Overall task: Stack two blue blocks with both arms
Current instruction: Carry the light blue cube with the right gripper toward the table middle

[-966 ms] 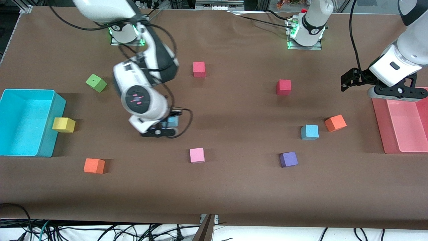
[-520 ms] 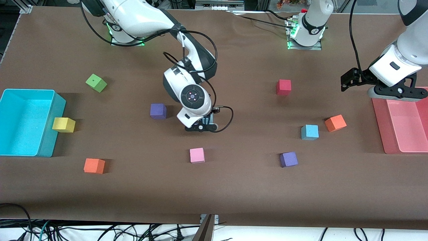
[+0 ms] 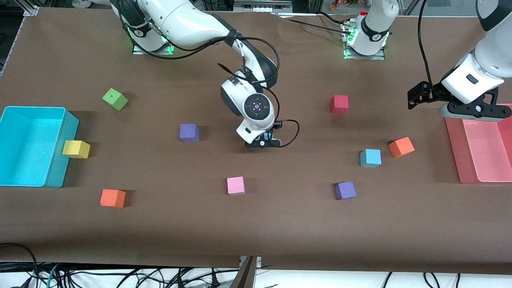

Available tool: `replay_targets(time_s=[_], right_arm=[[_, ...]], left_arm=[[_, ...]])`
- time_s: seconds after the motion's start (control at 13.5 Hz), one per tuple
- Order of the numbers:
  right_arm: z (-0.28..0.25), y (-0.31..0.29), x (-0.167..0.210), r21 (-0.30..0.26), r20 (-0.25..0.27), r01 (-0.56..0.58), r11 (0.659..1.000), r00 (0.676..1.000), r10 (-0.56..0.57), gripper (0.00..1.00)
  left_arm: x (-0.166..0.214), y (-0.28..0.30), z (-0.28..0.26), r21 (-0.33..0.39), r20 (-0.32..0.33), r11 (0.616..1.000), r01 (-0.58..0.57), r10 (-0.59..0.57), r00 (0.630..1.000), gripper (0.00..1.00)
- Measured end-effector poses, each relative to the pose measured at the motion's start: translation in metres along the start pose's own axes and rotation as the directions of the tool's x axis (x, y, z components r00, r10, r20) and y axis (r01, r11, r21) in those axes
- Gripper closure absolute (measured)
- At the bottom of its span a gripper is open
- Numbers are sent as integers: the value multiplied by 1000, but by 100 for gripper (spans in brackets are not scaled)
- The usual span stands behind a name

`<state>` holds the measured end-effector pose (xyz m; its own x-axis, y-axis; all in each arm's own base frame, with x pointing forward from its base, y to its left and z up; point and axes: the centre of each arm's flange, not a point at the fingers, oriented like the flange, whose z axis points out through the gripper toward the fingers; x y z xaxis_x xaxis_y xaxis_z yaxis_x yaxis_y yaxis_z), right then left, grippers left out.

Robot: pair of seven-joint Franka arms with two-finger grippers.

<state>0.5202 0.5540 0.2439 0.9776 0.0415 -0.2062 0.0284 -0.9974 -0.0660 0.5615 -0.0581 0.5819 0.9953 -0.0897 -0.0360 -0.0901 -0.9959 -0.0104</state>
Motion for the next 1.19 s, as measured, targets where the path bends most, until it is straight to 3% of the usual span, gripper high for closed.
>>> replay_targets(time_s=[0.59,0.74,0.97,1.04,1.19], right_arm=[[16,-1,-2,-18,16,1,1000,1000,-1,52],[16,0,0,-21,9,1,1000,1000,-1,37],[15,0,1,-19,-3,4,1000,1000,-4,6],[14,0,1,-18,-5,4,1000,1000,-4,0],[13,-1,2,-15,-9,5,1000,1000,-5,0]], left_arm=[[0,0,1,0,1,1000,0,0,1000,0],[0,0,1,0,1,1000,0,0,1000,0],[0,0,1,0,1,1000,0,0,1000,0],[0,0,1,0,1,1000,0,0,1000,0],[0,0,1,0,1,1000,0,0,1000,0]])
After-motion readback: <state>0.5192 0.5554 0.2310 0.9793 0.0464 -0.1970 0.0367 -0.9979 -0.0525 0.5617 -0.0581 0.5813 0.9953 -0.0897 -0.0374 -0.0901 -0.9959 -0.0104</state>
